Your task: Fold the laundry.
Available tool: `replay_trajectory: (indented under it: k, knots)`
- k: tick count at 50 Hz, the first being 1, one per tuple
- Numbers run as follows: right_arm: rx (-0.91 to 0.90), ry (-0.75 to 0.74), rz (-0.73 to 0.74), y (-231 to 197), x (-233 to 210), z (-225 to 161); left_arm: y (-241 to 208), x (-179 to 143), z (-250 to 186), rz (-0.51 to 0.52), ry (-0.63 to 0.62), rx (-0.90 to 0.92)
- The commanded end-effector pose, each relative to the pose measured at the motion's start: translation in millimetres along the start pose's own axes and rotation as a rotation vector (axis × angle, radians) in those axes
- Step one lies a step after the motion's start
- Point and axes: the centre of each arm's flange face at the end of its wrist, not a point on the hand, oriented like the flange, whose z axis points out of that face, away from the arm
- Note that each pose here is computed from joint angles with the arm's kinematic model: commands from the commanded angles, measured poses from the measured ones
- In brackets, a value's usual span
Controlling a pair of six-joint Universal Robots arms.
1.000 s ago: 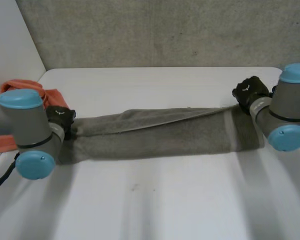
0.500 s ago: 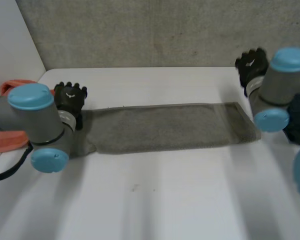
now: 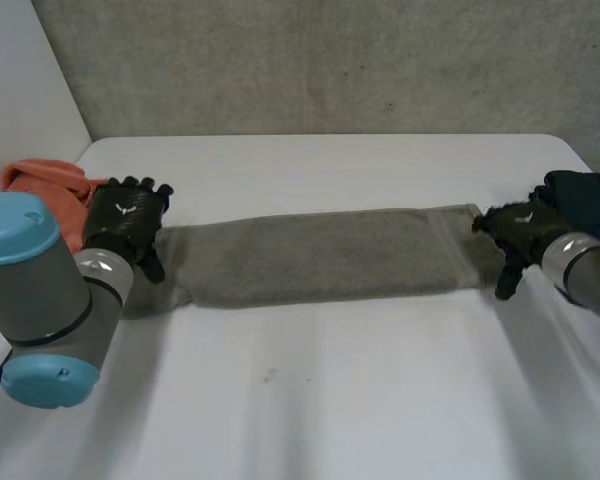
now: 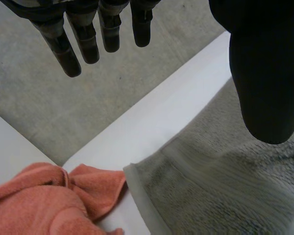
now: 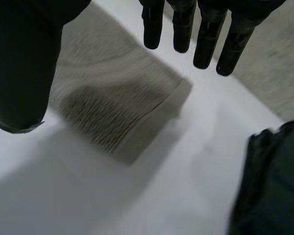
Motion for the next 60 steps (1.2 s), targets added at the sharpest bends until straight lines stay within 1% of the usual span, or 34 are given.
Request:
replay_trajectory:
  k: [1, 7, 12, 19, 20, 23, 25, 27, 32, 35, 37, 39, 40, 43, 44, 47, 48, 51, 52, 55, 56, 60]
  knots:
    - [-0.012, -0.019, 0.007, 27.1, -6.7, 24.7, 7.6, 3.3, 3.2, 0.005, 0.006, -0.017]
    - [0.035, 0.041, -0.008, 25.6, 5.2, 35.6, 7.4, 3.8, 2.9, 0.005, 0.007, -0.016]
    - [0.005, 0.121, 0.006, 31.4, 20.6, 28.6, 6.7, 3.9, 1.4, 0.007, 0.008, -0.016]
    - [0.081, 0.257, -0.019, 4.4, 58.7, -19.1, 4.4, 2.2, -0.5, 0.005, 0.004, -0.009]
    - [0.072, 0.276, -0.021, 6.5, 66.2, -27.8, 4.0, 2.0, -0.7, 0.005, 0.004, -0.009]
    - [0.047, 0.293, -0.024, 16.1, 75.7, -34.2, 2.4, 1.3, -1.4, 0.004, 0.002, -0.005]
    - [0.002, 0.325, -0.03, 30.9, 90.2, -39.8, 2.5, 1.7, -3.0, 0.004, 0.004, -0.006]
    - [-0.024, 0.356, -0.052, 37.7, 101.5, -45.5, 1.8, 1.3, -3.8, 0.004, 0.004, -0.004]
    - [-0.082, 0.453, -0.201, 45.1, 134.0, -61.0, 1.5, 0.7, -4.6, 0.004, 0.004, -0.004]
    - [-0.075, 0.472, -0.255, 37.2, 137.5, -62.8, 1.4, 0.8, -4.6, 0.002, 0.005, -0.004]
    - [-0.019, 0.479, -0.287, 17.3, 135.6, -63.4, 0.5, 0.4, -4.8, 0.002, 0.004, -0.001]
    - [0.027, 0.463, -0.307, 1.8, 127.1, -61.4, -1.0, -0.3, -5.2, 0.002, 0.002, 0.003]
    - [0.079, 0.435, -0.329, -13.4, 114.1, -58.1, -2.0, -0.7, -5.4, 0.001, 0.001, 0.006]
    - [0.169, 0.384, -0.37, -40.6, 88.3, -54.5, -5.0, -2.0, -6.5, -0.001, -0.002, 0.014]
    - [0.241, 0.338, -0.402, -60.6, 65.6, -53.1, -5.4, -2.3, -6.7, -0.001, -0.003, 0.016]
    - [0.357, 0.243, -0.457, -89.6, 21.2, -53.5, -8.1, -4.0, -6.8, -0.002, -0.008, 0.024]
    - [0.427, 0.17, -0.487, -104.7, -11.0, -55.2, -8.0, -4.5, -6.6, -0.003, -0.009, 0.023]
    - [0.51, 0.048, -0.515, -117.1, -59.5, -54.0, -8.4, -6.4, -6.2, -0.003, -0.015, 0.024]
    - [0.56, -0.03, -0.533, -123.3, -90.9, -55.1, -8.2, -6.9, -5.9, -0.004, -0.016, 0.024]
    - [0.624, -0.14, -0.557, -128.6, -135.4, -58.6, -7.8, -6.7, -6.1, -0.003, -0.015, 0.022]
    - [0.652, -0.212, -0.567, -127.0, -162.1, -59.6, -6.9, -6.3, -6.2, -0.003, -0.014, 0.019]
    - [0.678, -0.358, -0.593, -112.1, -216.3, -60.2, -4.9, -5.1, -7.6, -0.001, -0.01, 0.013]
